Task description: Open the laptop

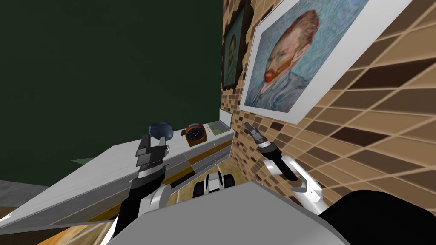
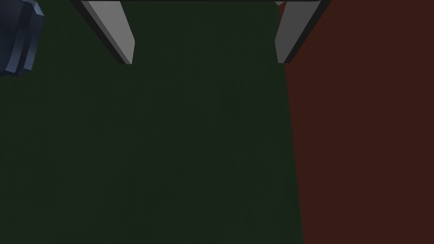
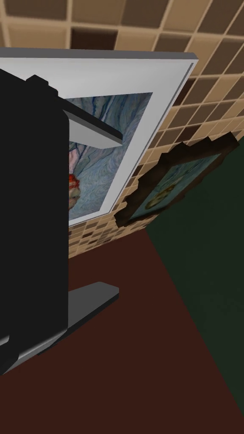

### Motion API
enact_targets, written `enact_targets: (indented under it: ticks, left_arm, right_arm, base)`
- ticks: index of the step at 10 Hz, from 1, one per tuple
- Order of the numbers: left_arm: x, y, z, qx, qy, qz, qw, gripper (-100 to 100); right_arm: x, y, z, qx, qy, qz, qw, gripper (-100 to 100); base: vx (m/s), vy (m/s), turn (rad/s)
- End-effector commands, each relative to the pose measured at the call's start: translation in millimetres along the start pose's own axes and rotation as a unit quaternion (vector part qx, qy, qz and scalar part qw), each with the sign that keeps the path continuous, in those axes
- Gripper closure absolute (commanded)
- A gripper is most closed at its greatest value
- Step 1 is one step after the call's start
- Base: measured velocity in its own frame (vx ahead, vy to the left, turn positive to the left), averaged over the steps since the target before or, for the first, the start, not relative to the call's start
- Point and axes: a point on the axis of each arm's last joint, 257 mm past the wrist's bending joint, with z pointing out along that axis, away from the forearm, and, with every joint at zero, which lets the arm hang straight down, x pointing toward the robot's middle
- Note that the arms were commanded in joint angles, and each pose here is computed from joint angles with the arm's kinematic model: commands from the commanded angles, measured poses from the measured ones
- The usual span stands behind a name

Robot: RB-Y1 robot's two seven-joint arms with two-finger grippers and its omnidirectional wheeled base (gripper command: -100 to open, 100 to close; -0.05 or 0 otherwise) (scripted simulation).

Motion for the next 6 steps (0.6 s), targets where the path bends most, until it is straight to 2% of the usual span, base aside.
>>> enact_targets:
  ticks: [1, 3, 4, 6]
  left_arm:
    - [0.0, 0.0, 0.0, 0.000, 0.000, 0.000, 1.0000, 0]
    - [0.0, 0.0, 0.0, 0.000, 0.000, 0.000, 1.0000, 0]
    - [0.0, 0.0, 0.0, 0.000, 0.000, 0.000, 1.0000, 0]
    - [0.0, 0.0, 0.0, 0.000, 0.000, 0.000, 1.0000, 0]
  right_arm:
    - [-0.6, -8, -0.4, 0.000, 0.035, -0.055, 0.9978, -100]
    - [0.4, -11, 0.4, -0.004, 0.058, -0.086, 0.9946, -100]
    - [1.0, -10, 0.8, -0.006, 0.061, -0.087, 0.9943, -100]
    - [0.7, -19, 0.0, -0.005, 0.093, -0.141, 0.9856, -100]
  base:
    - [-0.049, -0.054, 0.185]
    - [-0.028, -0.048, 0.090]
    - [-0.016, -0.039, 0.059]
    - [-0.018, -0.049, 0.136]
